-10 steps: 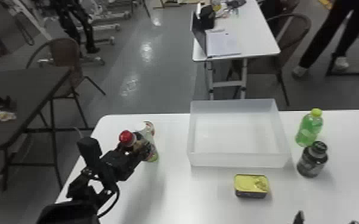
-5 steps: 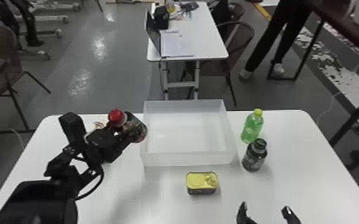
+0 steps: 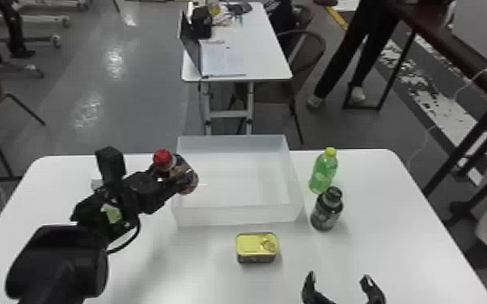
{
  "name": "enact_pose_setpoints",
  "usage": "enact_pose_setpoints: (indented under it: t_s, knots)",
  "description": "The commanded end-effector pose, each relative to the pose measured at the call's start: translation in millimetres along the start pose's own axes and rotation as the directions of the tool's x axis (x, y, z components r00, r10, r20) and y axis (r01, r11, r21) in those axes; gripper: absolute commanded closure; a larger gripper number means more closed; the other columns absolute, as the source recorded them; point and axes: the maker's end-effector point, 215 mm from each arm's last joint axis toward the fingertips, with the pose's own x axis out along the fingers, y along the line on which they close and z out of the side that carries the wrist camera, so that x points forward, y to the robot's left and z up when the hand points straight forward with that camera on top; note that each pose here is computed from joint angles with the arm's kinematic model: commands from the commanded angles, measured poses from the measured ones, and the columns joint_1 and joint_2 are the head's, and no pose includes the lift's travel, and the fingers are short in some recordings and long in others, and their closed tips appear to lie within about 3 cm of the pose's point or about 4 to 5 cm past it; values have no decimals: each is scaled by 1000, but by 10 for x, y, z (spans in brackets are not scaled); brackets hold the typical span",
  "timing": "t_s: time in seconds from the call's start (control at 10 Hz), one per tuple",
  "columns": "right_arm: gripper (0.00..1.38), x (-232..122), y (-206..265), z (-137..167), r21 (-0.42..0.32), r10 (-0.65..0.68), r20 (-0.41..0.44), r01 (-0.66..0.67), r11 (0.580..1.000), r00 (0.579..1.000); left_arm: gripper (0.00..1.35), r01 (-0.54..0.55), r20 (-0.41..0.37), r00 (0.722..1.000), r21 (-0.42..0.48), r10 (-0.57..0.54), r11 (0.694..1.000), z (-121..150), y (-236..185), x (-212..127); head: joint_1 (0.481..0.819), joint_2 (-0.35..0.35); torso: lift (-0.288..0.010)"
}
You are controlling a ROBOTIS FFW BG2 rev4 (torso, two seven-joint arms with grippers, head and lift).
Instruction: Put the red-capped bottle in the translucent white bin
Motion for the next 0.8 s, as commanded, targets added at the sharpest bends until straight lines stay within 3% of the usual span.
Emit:
enact_pose_setpoints:
  t_s: [0.0, 0.2, 0.5, 0.6, 0.7]
  knots:
    - [125, 8, -2, 3, 1, 0, 1, 0, 1000, 1000, 825, 9, -19, 1000, -2, -9, 1000, -58, 39, 143, 695, -52, -17]
    - [125, -2, -2, -20, 5, -1, -4, 1, 1000, 1000, 822, 24, -58, 998, -23, -26, 999, -211, -34, 243, 695, -60, -17]
    - [125, -7, -6, -36, 9, -2, -7, 2, 1000, 1000, 174, 16, -63, 998, -39, -19, 999, -281, -108, 281, 695, -78, -17]
    - [125, -7, -8, -36, 9, 0, -7, 0, 1000, 1000, 99, 16, -58, 998, -40, -18, 999, -269, -106, 282, 695, -82, -17]
    - [125, -7, -8, -36, 9, 0, -7, 0, 1000, 1000, 113, 12, -40, 999, -38, -14, 999, -227, -85, 258, 695, -83, -17]
